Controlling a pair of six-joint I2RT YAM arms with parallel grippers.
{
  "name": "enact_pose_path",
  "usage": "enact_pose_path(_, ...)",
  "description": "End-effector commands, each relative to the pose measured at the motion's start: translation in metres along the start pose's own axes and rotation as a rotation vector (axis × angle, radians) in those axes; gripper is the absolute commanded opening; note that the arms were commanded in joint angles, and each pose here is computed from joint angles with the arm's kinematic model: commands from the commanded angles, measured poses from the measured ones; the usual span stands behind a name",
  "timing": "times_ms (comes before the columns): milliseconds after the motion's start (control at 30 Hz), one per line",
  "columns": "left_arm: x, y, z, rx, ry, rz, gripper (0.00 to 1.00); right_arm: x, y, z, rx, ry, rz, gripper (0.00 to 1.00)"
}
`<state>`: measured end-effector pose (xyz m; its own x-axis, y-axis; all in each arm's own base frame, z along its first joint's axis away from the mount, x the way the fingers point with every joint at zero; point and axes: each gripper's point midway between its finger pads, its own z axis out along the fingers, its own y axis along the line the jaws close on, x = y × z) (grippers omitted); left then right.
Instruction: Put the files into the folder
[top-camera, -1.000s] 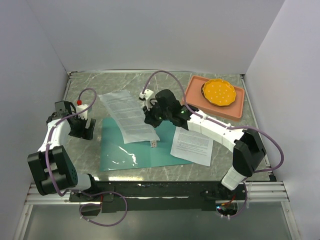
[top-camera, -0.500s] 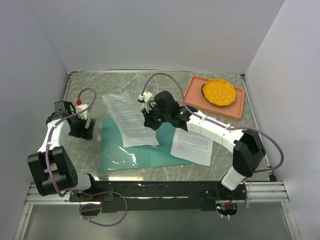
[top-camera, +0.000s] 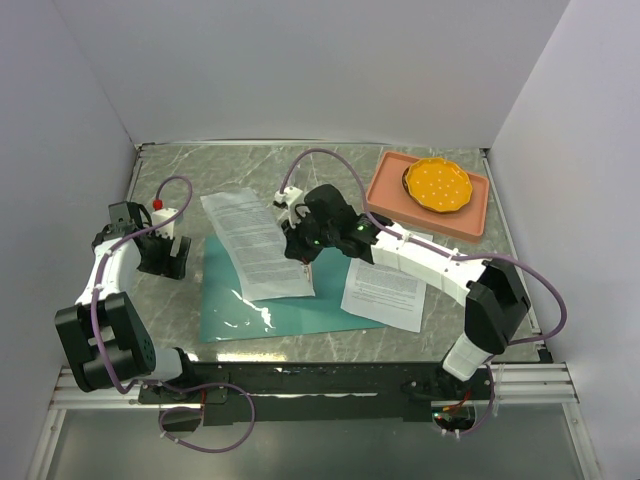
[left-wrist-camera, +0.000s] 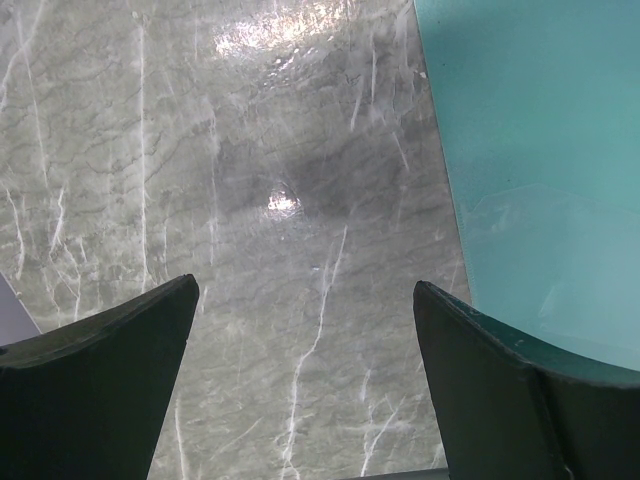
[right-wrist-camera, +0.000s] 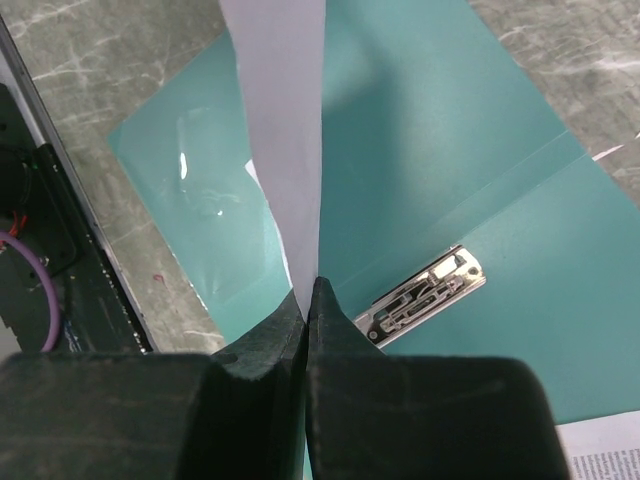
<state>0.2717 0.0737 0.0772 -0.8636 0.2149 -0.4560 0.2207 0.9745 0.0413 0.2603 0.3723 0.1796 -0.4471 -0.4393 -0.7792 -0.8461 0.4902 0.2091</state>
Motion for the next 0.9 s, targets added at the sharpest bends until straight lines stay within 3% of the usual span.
enact_pose_path(0, -0.012, 0.003, -0.007, -0.015, -0.063, 0.021, 0.96, -0.022, 0.01, -0.001, -0.027, -0.041, 0.009, 0.0)
enact_pose_path(867, 0.009, 0.011, 0.005, -0.047, -0.022, 0.062, 0.96, 0.035, -0.004, 0.048, -0.002, 0.054, 0.178, 0.0)
